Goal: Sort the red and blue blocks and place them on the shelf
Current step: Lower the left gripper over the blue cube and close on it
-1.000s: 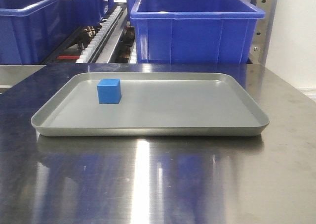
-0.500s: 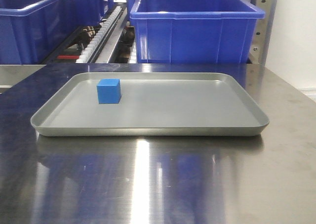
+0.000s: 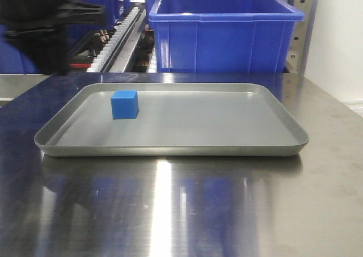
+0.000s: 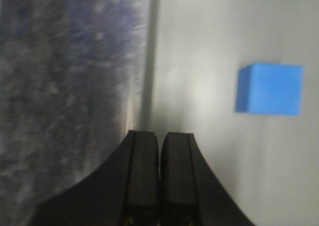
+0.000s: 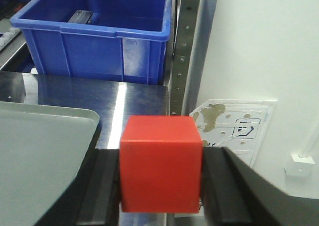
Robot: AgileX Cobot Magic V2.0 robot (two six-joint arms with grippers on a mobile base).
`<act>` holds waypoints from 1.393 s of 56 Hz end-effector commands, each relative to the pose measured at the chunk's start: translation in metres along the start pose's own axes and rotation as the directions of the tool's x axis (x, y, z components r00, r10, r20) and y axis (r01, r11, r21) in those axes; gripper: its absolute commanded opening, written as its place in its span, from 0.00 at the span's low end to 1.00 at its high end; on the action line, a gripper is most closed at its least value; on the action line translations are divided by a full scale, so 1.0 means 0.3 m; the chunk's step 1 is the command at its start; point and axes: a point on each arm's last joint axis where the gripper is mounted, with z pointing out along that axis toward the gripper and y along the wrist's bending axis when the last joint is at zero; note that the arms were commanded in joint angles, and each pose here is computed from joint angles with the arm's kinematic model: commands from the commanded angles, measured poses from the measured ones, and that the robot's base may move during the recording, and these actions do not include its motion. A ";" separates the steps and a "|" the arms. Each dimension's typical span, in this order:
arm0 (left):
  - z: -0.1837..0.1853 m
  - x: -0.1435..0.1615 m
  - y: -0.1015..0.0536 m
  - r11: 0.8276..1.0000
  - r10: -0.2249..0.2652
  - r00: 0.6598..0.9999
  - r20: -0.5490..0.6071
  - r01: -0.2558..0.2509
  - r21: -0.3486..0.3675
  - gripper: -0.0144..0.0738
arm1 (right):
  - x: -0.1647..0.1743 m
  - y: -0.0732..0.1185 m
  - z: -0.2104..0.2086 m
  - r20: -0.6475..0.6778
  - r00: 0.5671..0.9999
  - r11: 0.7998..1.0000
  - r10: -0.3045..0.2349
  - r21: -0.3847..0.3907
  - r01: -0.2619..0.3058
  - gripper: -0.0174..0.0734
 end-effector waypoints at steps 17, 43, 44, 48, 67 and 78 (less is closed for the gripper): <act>0.005 -0.129 -0.147 0.990 -0.080 0.996 -0.044 0.084 0.113 0.63 | -0.057 -0.004 -0.008 0.111 0.994 1.000 -0.007 0.011 0.006 0.61; 0.062 -0.152 -0.223 0.995 -0.066 0.996 -0.054 0.070 0.065 0.71 | -0.057 -0.004 -0.008 0.111 0.994 1.000 -0.007 0.011 0.006 0.61; 0.062 -0.151 -0.223 0.996 -0.066 0.996 -0.056 0.070 0.064 0.71 | -0.057 -0.004 -0.008 0.111 0.994 1.000 -0.007 0.011 0.006 0.61; 0.065 -0.150 -0.220 0.996 -0.063 0.996 -0.058 0.066 0.054 0.70 | -0.057 -0.004 -0.008 0.111 0.994 1.000 -0.007 0.011 0.006 0.61; 0.107 -0.145 -0.222 0.998 -0.056 0.995 -0.078 0.059 0.030 0.70 | -0.057 -0.004 -0.008 0.111 0.994 1.000 -0.007 0.011 0.006 0.61; 0.135 -0.135 -0.232 0.998 -0.052 0.993 -0.103 0.055 0.026 0.70 | -0.057 -0.004 -0.008 0.111 0.994 1.000 -0.007 0.011 0.006 0.61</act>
